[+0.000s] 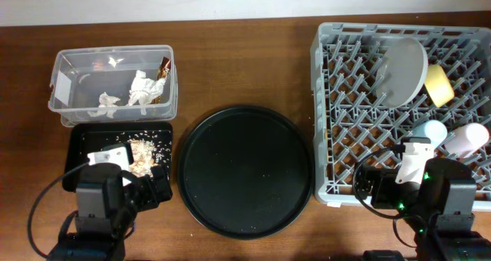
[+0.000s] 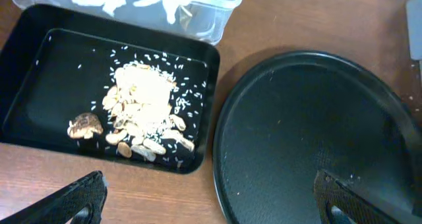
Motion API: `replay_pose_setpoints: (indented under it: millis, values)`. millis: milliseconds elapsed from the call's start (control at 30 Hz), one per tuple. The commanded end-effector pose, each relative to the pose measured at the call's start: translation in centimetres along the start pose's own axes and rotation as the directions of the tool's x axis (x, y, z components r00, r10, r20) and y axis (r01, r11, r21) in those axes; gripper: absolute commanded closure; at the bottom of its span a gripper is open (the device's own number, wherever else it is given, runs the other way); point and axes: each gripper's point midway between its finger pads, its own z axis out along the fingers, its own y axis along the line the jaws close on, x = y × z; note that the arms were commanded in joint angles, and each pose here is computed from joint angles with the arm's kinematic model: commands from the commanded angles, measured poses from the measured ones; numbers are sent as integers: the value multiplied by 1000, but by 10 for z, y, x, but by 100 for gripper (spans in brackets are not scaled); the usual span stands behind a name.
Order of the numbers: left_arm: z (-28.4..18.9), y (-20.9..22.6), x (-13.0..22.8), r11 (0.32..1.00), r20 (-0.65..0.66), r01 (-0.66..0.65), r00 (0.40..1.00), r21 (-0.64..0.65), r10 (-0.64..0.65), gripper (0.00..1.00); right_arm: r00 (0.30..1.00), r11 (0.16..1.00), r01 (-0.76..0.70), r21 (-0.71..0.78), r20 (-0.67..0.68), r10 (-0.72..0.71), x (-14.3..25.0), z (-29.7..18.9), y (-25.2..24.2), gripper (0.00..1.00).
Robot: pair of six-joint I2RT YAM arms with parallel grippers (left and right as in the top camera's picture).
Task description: Sort waste into correct bins and load items into the dishwasher rack
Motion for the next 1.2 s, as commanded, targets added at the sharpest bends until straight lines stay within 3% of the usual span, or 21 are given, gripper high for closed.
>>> replay_pose_setpoints:
  millis: [0, 367, 433, 533, 633, 733, 867, 967, 1000, 1100, 1167]
  values:
    - [2, 4, 0, 1000, 3, -9, 1000, -20, 9, 1, 1000, 1000, -11, 17, -8, 11, 3, 2, -3, 2]
    - [2, 4, 0, 1000, 3, -9, 1000, -20, 9, 1, 1000, 1000, -5, 17, 13, 4, 4, -2, -3, 2]
    - [2, 4, 0, 1000, 3, -9, 1000, -20, 9, 1, 998, 994, 4, 106, 56, -10, 5, -9, -19, 2]
    - [2, 4, 0, 1000, 3, -9, 1000, -20, 9, 1, 968, 992, -3, 130, 250, -30, -5, -18, -24, 2]
    - [2, 4, 0, 1000, 3, -9, 1000, -20, 9, 0, 895, 995, -1, 104, 443, -45, -11, -12, -24, 2]
    - [2, 4, 0, 1000, 3, -9, 1000, -20, 9, 1, 841, 997, 17, 75, 538, -55, -2, 12, -22, 2]
    - [2, 4, 0, 1000, 3, -9, 1000, -20, 9, 1, 711, 998, 26, 51, 702, -54, -16, 31, -22, 2]
    - [2, 4, 0, 1000, 3, -9, 1000, -20, 9, 0, 552, 999, 36, 30, 833, -44, -31, 27, -20, 2]
    - [2, 4, 0, 1000, 3, -9, 1000, -20, 9, 1, 539, 999, 36, 29, 841, -43, -33, 23, -19, 2]
    - [2, 4, 0, 1000, 3, -9, 1000, -20, 9, 1, 593, 999, 32, 34, 804, -46, -24, 36, -22, 2]
    - [2, 4, 0, 1000, 3, -9, 1000, -20, 9, 0, 712, 999, 23, 50, 701, -51, 1, 65, -28, 2]
